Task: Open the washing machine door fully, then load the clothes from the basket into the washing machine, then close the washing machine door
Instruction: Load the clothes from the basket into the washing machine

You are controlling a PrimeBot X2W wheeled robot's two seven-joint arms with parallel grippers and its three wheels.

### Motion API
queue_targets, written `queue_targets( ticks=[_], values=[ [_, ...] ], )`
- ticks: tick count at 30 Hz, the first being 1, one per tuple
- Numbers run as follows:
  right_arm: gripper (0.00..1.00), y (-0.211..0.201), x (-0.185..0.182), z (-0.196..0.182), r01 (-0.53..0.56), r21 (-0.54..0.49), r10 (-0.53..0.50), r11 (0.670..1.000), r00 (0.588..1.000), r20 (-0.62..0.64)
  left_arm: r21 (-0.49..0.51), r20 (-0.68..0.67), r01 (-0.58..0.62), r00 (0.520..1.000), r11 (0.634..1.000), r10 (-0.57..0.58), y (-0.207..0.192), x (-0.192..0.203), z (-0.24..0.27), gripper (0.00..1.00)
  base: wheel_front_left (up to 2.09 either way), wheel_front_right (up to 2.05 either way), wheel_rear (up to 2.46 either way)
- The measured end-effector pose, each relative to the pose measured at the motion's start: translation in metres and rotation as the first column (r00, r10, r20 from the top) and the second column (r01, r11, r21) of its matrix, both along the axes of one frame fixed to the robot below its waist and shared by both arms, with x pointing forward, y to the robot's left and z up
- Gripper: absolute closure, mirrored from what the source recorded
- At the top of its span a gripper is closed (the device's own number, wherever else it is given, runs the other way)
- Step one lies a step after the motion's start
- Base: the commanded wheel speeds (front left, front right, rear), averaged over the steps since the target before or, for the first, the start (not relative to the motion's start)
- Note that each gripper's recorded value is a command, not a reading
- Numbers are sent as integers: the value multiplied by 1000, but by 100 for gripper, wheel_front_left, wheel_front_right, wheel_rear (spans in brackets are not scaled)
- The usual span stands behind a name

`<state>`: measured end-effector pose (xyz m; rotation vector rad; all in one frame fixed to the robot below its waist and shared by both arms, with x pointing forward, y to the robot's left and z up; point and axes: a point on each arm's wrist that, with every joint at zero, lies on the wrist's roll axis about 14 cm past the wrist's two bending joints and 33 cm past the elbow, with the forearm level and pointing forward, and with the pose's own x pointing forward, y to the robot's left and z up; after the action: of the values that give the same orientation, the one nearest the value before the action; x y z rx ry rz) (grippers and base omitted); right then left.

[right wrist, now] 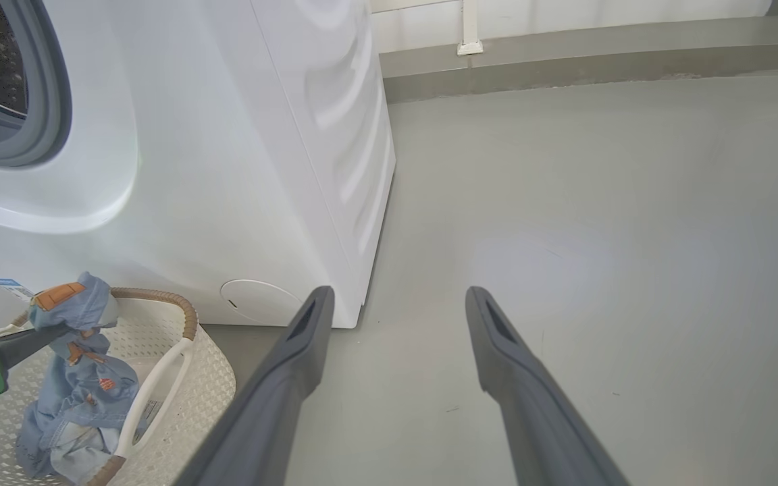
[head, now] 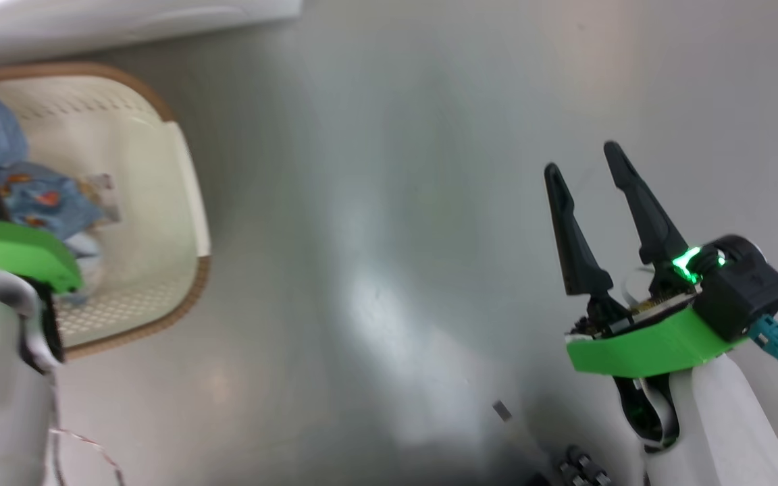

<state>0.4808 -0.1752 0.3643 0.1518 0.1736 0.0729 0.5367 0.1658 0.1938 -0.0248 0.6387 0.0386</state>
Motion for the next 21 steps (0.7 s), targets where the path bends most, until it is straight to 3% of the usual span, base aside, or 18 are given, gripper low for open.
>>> queue_targets(
  ticks=[13, 21],
  values=[
    [0, 12, -23, 43, -39, -7, 40, 999, 997, 59, -92, 234, -83, 967, 992, 103, 7, -33, 116, 100, 0, 0, 0],
    [0, 21, -45, 75, -64, -7, 64, 998, 994, 91, -89, 339, -88, 934, 992, 113, 16, -73, 174, 100, 0, 0, 0]
  ],
)
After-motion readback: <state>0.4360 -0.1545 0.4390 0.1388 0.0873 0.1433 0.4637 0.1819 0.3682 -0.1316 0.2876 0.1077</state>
